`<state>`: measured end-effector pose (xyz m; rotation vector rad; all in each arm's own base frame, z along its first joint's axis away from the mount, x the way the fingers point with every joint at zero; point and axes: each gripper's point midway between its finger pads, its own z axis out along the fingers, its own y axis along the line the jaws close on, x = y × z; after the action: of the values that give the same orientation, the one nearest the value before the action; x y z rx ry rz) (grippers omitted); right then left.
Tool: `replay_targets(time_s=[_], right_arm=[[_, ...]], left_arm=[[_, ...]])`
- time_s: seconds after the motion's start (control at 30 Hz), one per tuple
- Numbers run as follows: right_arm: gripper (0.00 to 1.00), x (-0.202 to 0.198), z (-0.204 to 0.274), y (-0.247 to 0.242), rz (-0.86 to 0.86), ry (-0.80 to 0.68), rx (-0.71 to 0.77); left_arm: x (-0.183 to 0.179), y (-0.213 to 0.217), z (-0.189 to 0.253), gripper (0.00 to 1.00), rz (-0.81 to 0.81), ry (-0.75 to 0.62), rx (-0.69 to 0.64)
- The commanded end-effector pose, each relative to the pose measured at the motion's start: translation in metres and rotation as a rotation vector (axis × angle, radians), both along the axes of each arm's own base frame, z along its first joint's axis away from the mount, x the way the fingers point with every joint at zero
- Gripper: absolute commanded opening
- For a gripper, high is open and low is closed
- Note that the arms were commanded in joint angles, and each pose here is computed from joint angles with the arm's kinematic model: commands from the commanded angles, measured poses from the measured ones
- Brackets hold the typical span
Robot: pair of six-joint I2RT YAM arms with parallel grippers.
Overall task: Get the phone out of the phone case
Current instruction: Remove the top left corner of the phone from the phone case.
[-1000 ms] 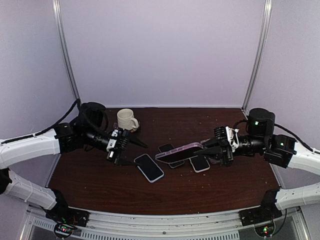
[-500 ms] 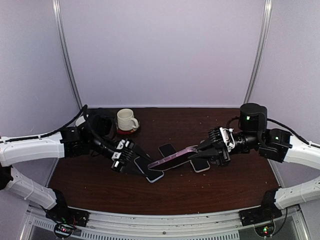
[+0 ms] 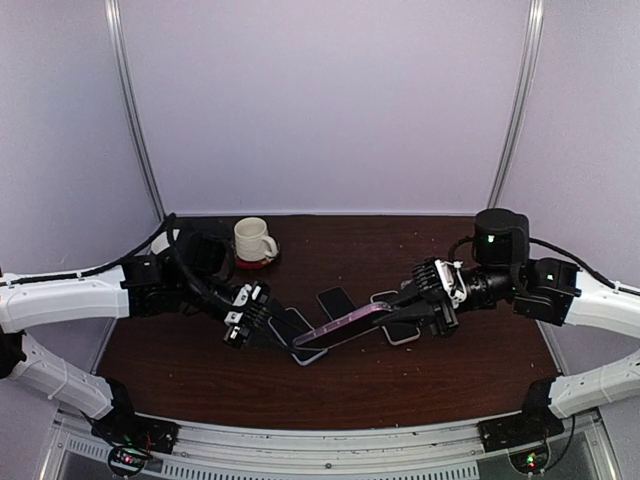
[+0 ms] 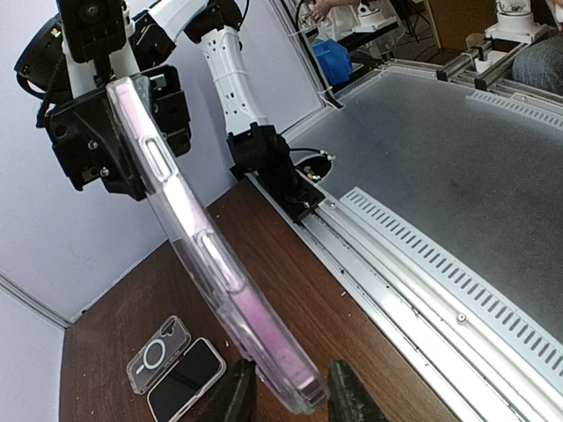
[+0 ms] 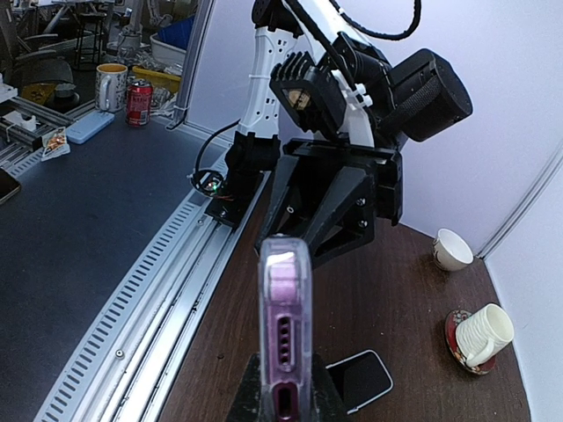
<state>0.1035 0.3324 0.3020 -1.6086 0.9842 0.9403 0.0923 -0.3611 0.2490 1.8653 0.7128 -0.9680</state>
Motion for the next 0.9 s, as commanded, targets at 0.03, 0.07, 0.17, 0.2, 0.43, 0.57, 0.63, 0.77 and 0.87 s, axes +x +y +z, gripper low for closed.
replay_targets(time_s=[0.03, 0.07, 0.17, 0.2, 0.43, 0.57, 0.63, 0.77, 0.87], right_arm=[[0.00, -0.004, 0.037, 0.006, 0.030, -0.069, 0.101], [0.00, -0.005, 0.038, 0.006, 0.032, -0.068, 0.102], [0.00, -0.005, 0.038, 0.008, 0.035, -0.066, 0.106], [0.00, -0.006, 0.039, 0.008, 0.037, -0.067, 0.109], [0.00, -0.012, 0.038, 0.010, 0.079, -0.045, 0.096], [0.00, -0.019, 0.038, 0.012, 0.123, -0.017, 0.085], [0.00, -0.024, 0.038, 0.014, 0.152, 0.004, 0.084], [0.00, -0.030, 0.037, 0.018, 0.201, 0.040, 0.080], [0.00, -0.033, 0.038, 0.020, 0.232, 0.059, 0.077]], left_arm=[[0.000, -0.007, 0.010, 0.27, -0.008, -0.038, -0.033], [0.000, -0.007, 0.010, 0.26, -0.007, -0.040, -0.031], [0.000, -0.007, 0.010, 0.25, -0.008, -0.049, -0.033], [-0.001, -0.007, 0.010, 0.25, -0.010, -0.050, -0.033], [-0.007, -0.005, 0.012, 0.12, -0.044, -0.055, -0.033], [-0.014, -0.004, 0.014, 0.06, -0.072, -0.050, -0.028], [-0.018, -0.003, 0.014, 0.06, -0.088, -0.052, -0.028], [-0.026, -0.002, 0.014, 0.01, -0.116, -0.052, -0.027], [-0.030, -0.001, 0.015, 0.00, -0.138, -0.049, -0.025]])
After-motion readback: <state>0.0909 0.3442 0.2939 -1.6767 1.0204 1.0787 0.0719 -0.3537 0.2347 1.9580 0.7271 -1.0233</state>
